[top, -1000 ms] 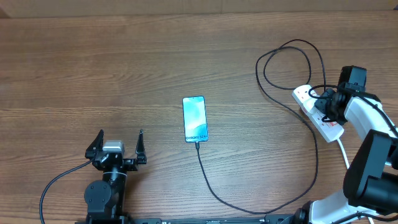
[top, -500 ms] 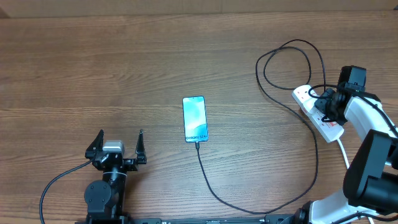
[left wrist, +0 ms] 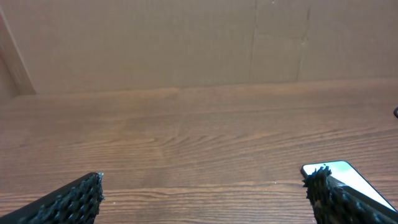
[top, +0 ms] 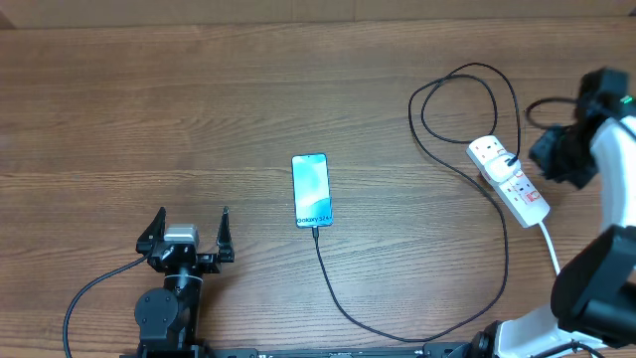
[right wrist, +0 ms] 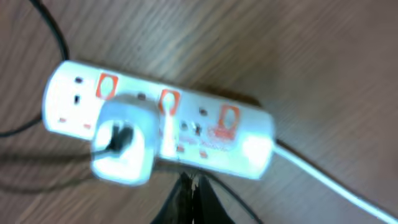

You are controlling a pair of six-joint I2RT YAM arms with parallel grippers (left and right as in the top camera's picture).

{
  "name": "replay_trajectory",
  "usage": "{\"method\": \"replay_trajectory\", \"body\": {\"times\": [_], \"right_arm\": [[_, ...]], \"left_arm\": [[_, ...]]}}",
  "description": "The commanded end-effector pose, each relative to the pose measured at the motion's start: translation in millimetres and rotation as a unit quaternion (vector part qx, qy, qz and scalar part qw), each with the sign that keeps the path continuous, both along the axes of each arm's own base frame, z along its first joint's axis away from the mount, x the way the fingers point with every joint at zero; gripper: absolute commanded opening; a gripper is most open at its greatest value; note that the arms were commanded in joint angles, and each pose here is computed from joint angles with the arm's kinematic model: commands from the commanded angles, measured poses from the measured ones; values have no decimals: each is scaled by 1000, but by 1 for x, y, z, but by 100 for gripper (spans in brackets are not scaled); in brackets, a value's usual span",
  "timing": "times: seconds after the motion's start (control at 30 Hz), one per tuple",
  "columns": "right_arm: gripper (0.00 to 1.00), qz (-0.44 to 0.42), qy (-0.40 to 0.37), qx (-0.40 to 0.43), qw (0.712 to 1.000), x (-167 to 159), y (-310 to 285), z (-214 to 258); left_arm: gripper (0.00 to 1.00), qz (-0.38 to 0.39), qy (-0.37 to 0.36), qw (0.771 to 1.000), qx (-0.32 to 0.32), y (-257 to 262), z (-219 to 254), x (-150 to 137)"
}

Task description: Plug charger to phone and switch on socket

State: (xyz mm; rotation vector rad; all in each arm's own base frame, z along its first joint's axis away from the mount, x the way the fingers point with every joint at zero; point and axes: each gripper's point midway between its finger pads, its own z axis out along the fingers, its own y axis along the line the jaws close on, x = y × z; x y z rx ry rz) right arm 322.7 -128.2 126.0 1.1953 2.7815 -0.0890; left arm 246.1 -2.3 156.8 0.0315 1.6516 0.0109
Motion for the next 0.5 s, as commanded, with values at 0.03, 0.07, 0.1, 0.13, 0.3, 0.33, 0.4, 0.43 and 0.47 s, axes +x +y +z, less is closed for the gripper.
{"method": "replay_trajectory", "body": {"times": [0.03, 0.07, 0.1, 0.13, 0.3, 0.33, 0.4, 0.43, 0.47], "right_arm": [[4, 2, -20, 14, 1000, -5, 9, 48], [4, 3, -14, 29, 999, -10, 15, 50], [4, 3, -7, 43, 999, -14, 20, 50], [4, 4, -2, 52, 999, -16, 24, 48], [4, -8, -3, 156, 988, -8, 45, 31], [4, -16, -3, 174, 985, -5, 44, 25], [4, -31, 5, 176, 984, -2, 32, 12], [4, -36, 8, 176, 984, 1, 26, 5], [4, -38, 10, 177, 983, 2, 23, 0]], "left_arm": [[100, -1, 2, 1000, 7, 1, -3, 0], [99, -1, 2, 1000, 7, 1, -3, 0], [100, -1, 2, 1000, 7, 1, -3, 0], [100, -1, 2, 1000, 7, 1, -3, 0], [99, -1, 2, 1000, 7, 1, -3, 0], [99, -1, 2, 1000, 7, 1, -3, 0], [99, -1, 2, 1000, 7, 1, -3, 0], [100, -1, 2, 1000, 7, 1, -3, 0], [100, -1, 2, 1000, 7, 1, -3, 0]]}}
